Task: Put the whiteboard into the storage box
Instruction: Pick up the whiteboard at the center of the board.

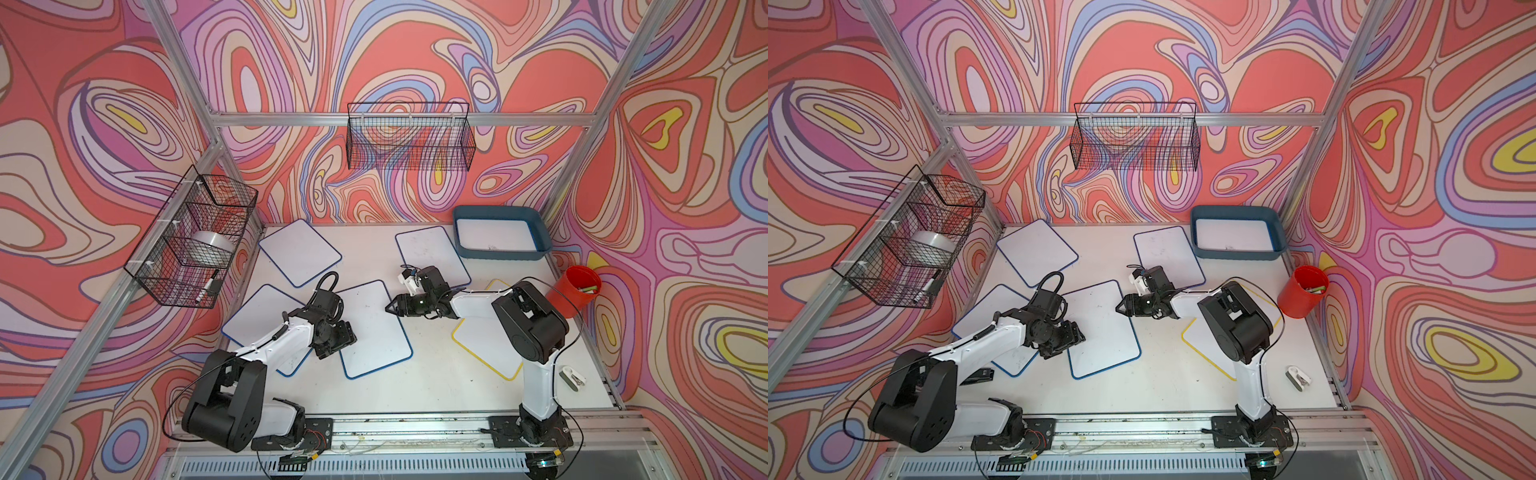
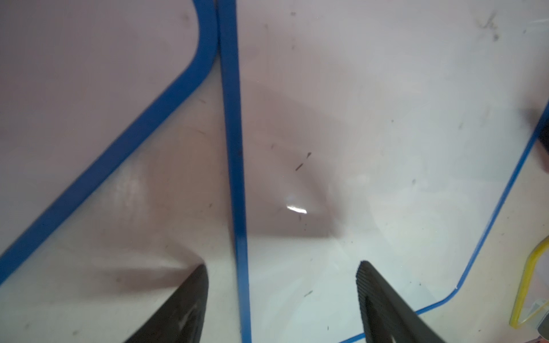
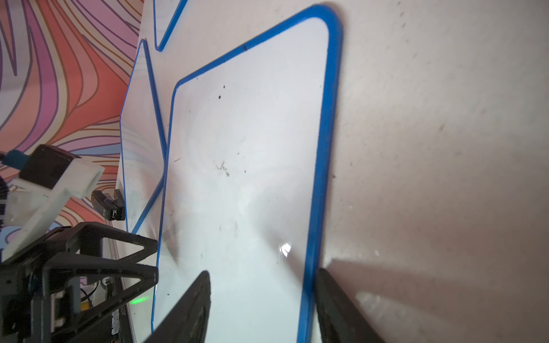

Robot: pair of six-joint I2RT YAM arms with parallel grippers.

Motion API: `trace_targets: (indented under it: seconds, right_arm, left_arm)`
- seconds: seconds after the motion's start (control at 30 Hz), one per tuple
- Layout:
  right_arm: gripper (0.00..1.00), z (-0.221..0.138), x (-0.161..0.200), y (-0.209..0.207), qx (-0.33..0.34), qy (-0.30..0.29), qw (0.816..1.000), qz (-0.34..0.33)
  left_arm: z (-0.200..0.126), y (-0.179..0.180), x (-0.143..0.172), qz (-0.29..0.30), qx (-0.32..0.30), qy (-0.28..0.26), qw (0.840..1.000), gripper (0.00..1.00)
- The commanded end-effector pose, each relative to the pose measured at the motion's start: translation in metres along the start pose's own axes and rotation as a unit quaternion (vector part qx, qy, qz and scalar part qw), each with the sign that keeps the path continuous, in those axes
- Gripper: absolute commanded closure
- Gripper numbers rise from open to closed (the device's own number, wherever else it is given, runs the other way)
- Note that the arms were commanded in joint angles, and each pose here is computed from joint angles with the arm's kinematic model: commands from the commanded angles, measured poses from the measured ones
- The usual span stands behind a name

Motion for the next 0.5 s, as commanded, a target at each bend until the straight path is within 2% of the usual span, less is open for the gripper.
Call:
trace_targets:
  seconds: [0.0,0.23,0.47]
  right_arm:
    - [0.41,0.013,0.041,-0.047,0.064,0.065,0.994,0.061]
    - [0.41,0.017,0.043,-0.046,0.057,0.077,0.993,0.064]
    - [0.41,0.018,0.046,-0.044,0.044,0.085,0.993,0.072]
  left_arm:
    - [0.012,-0.007,-0.006,-0.009,0.03,-0.007,0.999,0.25]
    - [0.026,-0.021,-0.006,-0.012,0.078,0.005,0.997,0.25]
    - [0.027,-0.048,-0.024,-0.007,0.136,-0.004,0.991,0.26]
Point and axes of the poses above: each gripper's point midway between its finger pads, its own z axis out along the fingers, its own y axis along the line the jaws close on, x = y × z, the point moved 1 cm from there along -z, back along the fingers, and after that the axes turned 15 degrees about z, right-handed, at the moved point
